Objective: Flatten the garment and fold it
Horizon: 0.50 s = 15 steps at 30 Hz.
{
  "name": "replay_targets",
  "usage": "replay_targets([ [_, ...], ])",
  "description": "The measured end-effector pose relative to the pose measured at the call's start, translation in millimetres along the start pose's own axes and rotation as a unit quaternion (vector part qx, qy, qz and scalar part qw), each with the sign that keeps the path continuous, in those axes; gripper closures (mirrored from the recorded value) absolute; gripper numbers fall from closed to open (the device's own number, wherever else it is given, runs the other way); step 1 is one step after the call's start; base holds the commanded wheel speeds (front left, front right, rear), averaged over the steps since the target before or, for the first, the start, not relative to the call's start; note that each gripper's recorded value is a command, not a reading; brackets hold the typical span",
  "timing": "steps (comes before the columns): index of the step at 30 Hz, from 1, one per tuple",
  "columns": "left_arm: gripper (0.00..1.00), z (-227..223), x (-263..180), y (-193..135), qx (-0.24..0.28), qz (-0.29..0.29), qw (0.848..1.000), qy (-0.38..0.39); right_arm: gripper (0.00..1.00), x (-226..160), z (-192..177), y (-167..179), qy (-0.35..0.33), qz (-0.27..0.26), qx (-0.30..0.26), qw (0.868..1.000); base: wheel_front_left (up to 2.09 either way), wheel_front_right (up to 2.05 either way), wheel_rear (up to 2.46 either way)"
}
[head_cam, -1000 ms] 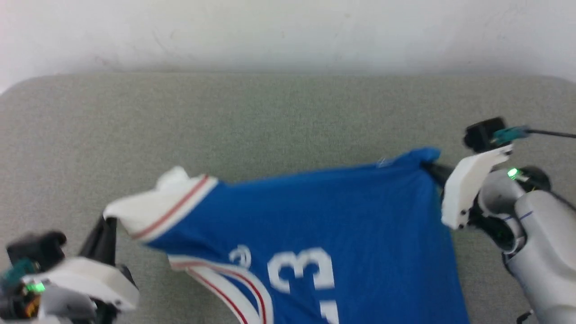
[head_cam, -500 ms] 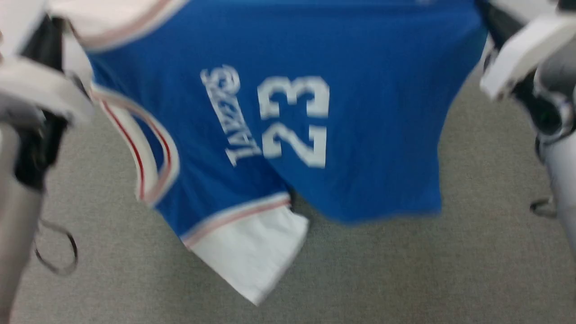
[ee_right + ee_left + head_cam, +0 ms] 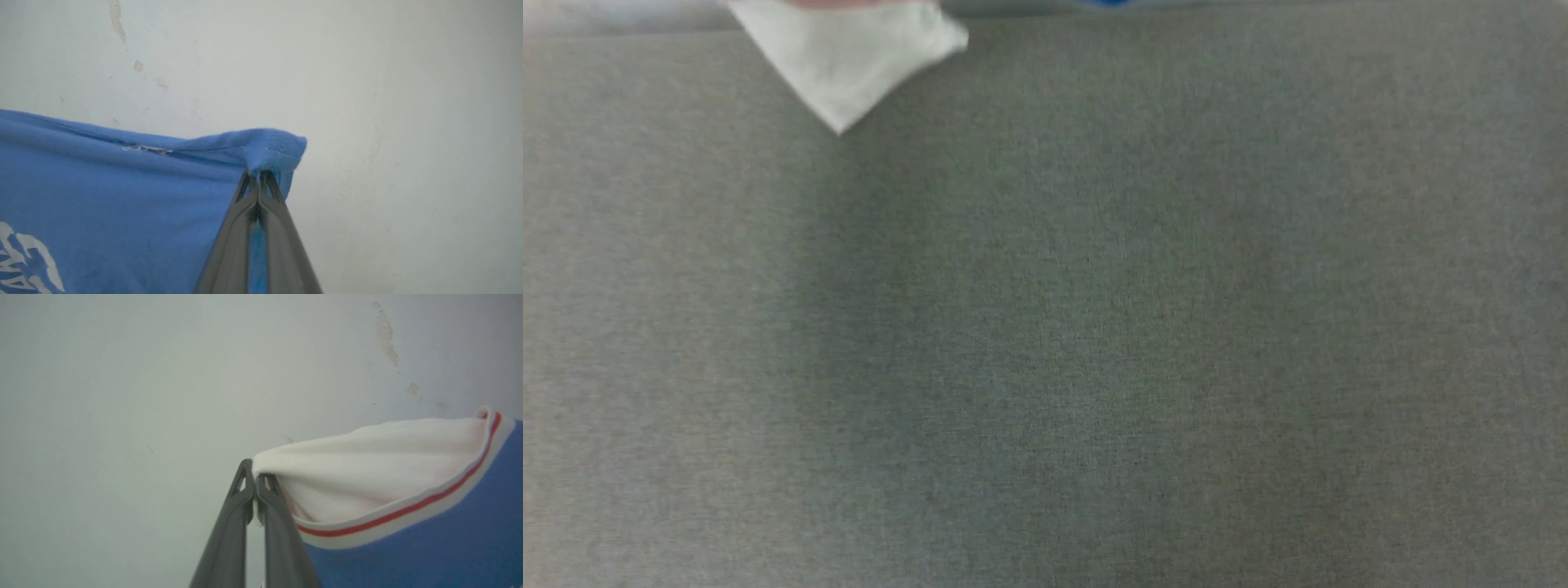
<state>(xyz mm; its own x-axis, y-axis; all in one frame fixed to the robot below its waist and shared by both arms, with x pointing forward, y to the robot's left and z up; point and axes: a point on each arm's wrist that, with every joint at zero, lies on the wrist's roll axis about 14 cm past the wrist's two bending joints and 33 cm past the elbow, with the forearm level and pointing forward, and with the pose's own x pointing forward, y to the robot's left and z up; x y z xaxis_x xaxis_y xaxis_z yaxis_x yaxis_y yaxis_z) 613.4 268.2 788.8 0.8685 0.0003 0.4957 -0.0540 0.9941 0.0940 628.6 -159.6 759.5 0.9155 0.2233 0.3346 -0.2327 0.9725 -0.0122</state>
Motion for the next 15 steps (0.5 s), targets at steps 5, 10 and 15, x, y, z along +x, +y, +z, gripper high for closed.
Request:
replay_targets([
  [5, 1.00, -60, 16, -14, -0.006, -0.011, 0.999, 0.040, 1.00, 18, -47, -9, 0.019, -0.006, -0.003, 1.000, 0.00, 0.00, 0.00],
  [10, 1.00, -139, 8, -25, -0.018, -0.014, 0.994, 0.105, 1.00, 22, -116, -11, 0.064, -0.007, 0.006, 0.998, 0.00, 0.00, 0.00],
  [15, 1.00, -197, -11, -29, -0.033, -0.011, 0.987, 0.159, 1.00, 13, -177, -5, 0.118, -0.001, 0.014, 0.993, 0.00, 0.00, 0.00],
])
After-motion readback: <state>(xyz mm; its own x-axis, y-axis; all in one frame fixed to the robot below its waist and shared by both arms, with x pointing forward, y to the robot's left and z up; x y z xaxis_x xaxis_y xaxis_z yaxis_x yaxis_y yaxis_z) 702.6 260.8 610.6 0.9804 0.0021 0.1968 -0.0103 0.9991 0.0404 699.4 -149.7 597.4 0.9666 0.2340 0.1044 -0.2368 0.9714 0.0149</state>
